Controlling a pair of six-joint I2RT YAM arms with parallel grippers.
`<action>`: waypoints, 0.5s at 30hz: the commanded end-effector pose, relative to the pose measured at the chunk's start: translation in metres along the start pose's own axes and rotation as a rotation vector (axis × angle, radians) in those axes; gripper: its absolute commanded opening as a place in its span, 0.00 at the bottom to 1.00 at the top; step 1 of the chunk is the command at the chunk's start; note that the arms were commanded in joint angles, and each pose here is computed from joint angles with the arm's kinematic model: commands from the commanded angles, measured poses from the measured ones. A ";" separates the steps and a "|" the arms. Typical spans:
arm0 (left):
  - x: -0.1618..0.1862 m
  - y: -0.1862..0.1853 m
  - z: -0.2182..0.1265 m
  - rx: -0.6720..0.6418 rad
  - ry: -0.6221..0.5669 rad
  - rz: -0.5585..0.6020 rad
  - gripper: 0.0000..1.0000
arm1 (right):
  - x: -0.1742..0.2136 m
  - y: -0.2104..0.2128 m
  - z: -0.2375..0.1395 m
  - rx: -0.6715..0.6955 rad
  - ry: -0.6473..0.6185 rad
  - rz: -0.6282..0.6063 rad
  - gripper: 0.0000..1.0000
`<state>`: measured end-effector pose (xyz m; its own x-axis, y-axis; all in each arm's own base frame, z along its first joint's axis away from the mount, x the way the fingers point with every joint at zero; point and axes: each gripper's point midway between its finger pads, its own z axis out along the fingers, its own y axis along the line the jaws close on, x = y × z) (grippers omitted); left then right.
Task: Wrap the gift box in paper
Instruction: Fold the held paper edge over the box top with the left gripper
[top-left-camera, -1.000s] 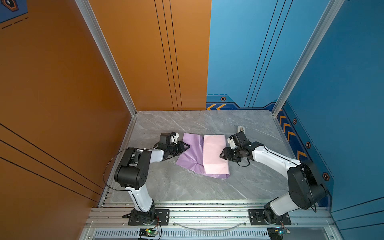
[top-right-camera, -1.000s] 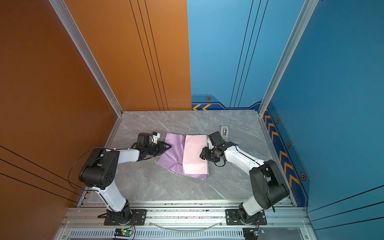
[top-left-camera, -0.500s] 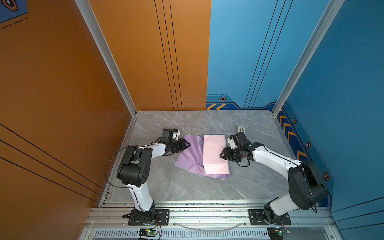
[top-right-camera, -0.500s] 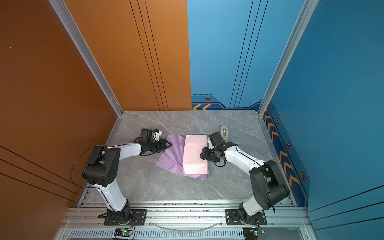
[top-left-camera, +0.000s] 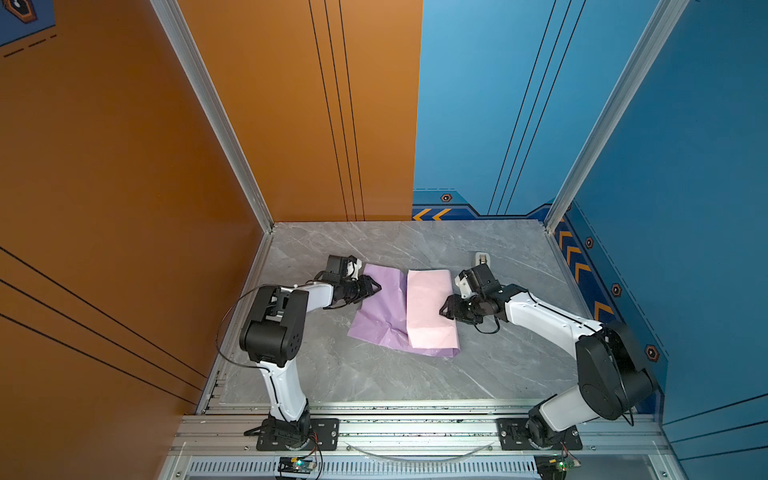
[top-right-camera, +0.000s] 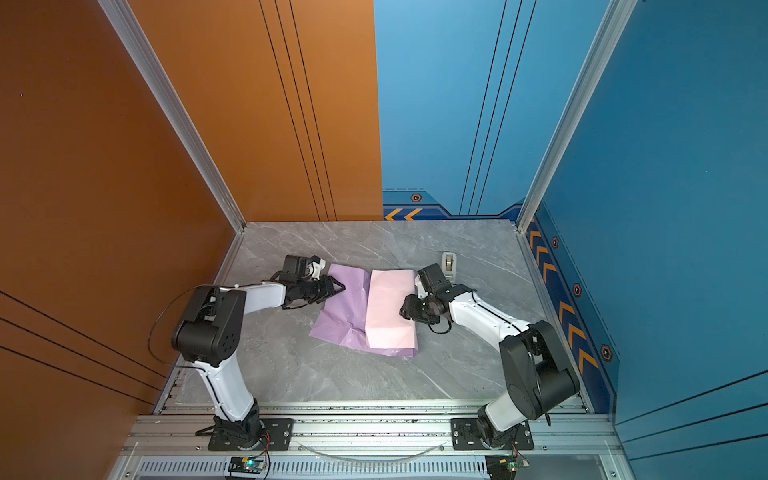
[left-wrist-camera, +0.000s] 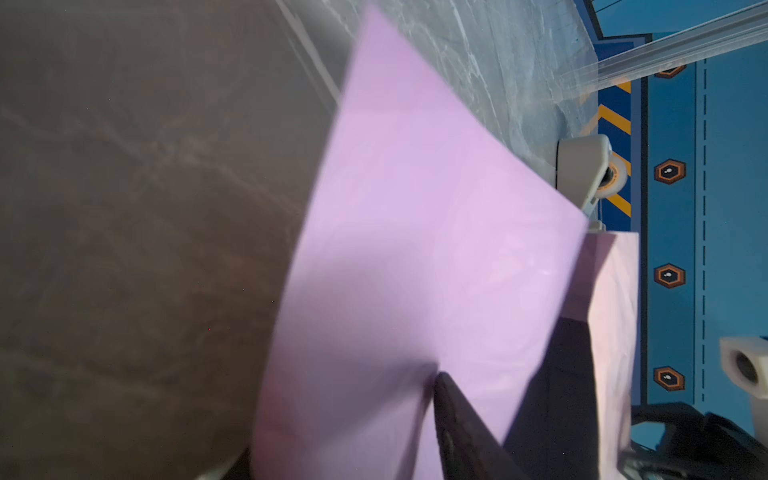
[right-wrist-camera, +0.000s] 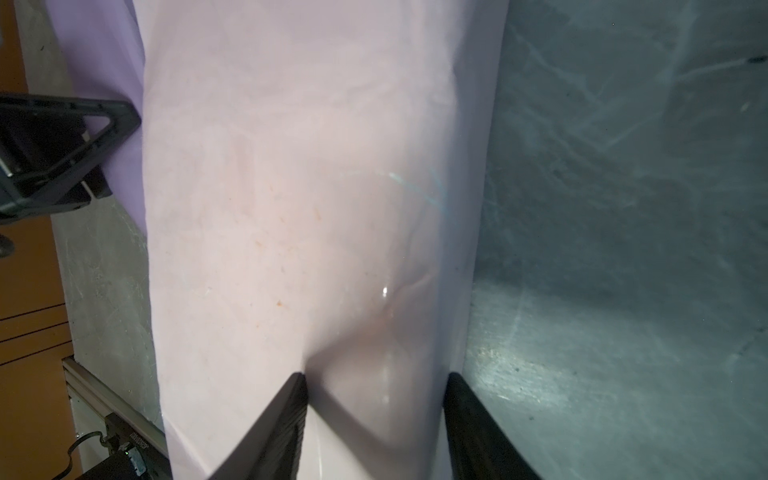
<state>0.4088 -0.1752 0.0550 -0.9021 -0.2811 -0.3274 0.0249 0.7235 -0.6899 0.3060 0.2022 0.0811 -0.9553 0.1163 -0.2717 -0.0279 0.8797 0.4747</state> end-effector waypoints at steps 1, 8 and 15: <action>0.011 -0.016 -0.020 0.041 0.018 0.030 0.50 | 0.016 -0.021 0.002 0.076 0.041 -0.001 0.54; 0.036 -0.016 -0.043 0.007 0.057 0.013 0.50 | 0.016 -0.022 0.001 0.076 0.038 -0.003 0.54; 0.061 -0.001 -0.057 -0.092 0.116 -0.006 0.46 | 0.016 -0.022 -0.001 0.076 0.031 -0.002 0.54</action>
<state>0.3514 -0.1655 0.0843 -0.9264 -0.2372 -0.2925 0.0229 0.7398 -0.6725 0.3042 0.2012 0.0821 -0.9540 0.1171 -0.2760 -0.0298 0.8790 0.4759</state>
